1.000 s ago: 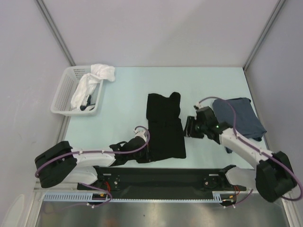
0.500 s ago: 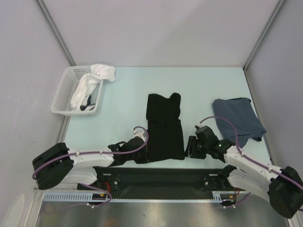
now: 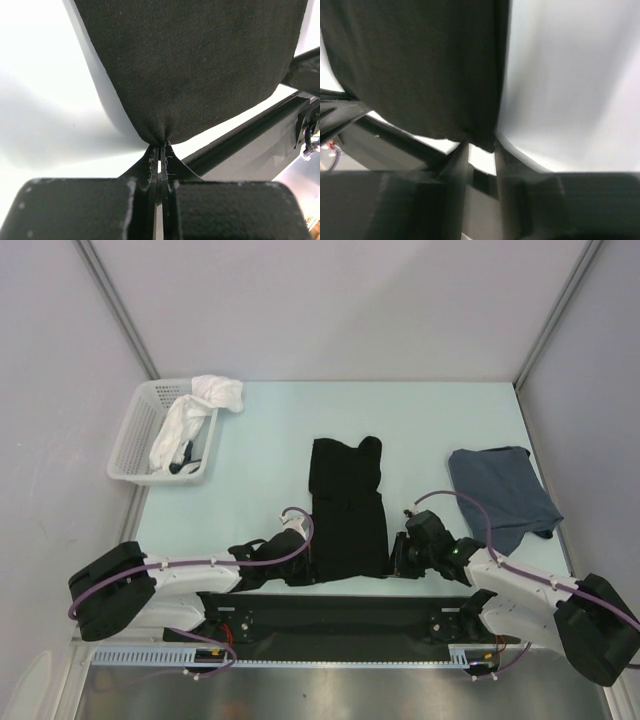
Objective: Fold and stack the tank tops
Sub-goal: Fold the tank top
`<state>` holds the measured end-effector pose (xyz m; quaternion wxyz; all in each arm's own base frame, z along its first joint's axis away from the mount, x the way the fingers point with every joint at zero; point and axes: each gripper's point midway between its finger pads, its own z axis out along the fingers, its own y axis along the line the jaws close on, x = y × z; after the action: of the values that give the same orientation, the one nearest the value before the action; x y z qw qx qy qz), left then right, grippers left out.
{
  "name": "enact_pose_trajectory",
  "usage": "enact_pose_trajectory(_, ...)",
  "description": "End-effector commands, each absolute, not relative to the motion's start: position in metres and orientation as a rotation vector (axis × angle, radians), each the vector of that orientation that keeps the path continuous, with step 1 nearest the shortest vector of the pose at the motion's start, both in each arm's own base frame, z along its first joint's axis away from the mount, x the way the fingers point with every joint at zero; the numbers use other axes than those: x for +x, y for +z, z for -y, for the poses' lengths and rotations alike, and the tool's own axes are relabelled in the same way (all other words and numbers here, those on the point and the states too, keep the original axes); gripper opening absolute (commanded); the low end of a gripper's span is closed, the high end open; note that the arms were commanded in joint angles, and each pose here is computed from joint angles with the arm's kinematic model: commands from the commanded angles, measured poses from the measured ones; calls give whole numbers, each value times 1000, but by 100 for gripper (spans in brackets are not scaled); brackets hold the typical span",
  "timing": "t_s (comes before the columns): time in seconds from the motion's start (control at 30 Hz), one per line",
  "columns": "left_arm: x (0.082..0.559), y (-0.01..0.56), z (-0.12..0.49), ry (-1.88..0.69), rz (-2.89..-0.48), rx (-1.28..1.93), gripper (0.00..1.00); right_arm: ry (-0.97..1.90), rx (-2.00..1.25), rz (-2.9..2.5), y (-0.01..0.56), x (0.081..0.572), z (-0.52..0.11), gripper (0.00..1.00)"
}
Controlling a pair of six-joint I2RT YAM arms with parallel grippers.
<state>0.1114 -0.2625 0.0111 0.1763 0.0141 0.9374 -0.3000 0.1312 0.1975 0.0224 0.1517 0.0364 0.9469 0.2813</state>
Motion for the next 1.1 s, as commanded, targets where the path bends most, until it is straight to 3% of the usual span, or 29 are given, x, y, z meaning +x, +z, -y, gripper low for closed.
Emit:
enact_pose_trajectory(0.0, 87, -33, 206, -526, -2823, 79, 0, 785, 92, -2747, 10, 129, -197, 15)
enact_pose_trajectory(0.03, 87, -32, 205, -523, -2823, 78, 1, 771, 91, -2755, 11, 129, -197, 4)
enact_pose_trajectory(0.07, 87, -30, 206, -521, -2824, 81, 0, 760, 89, -2766, 11, 127, -197, 0)
enact_pose_trajectory(0.63, 95, 47, 228, -692, -2722, 124, 0, 801, 64, -2603, 106, 133, -192, 0)
enact_pose_trajectory(1.07, 159, 114, 244, -769, -2581, 124, 0, 808, -19, -2489, 161, 176, -210, 0)
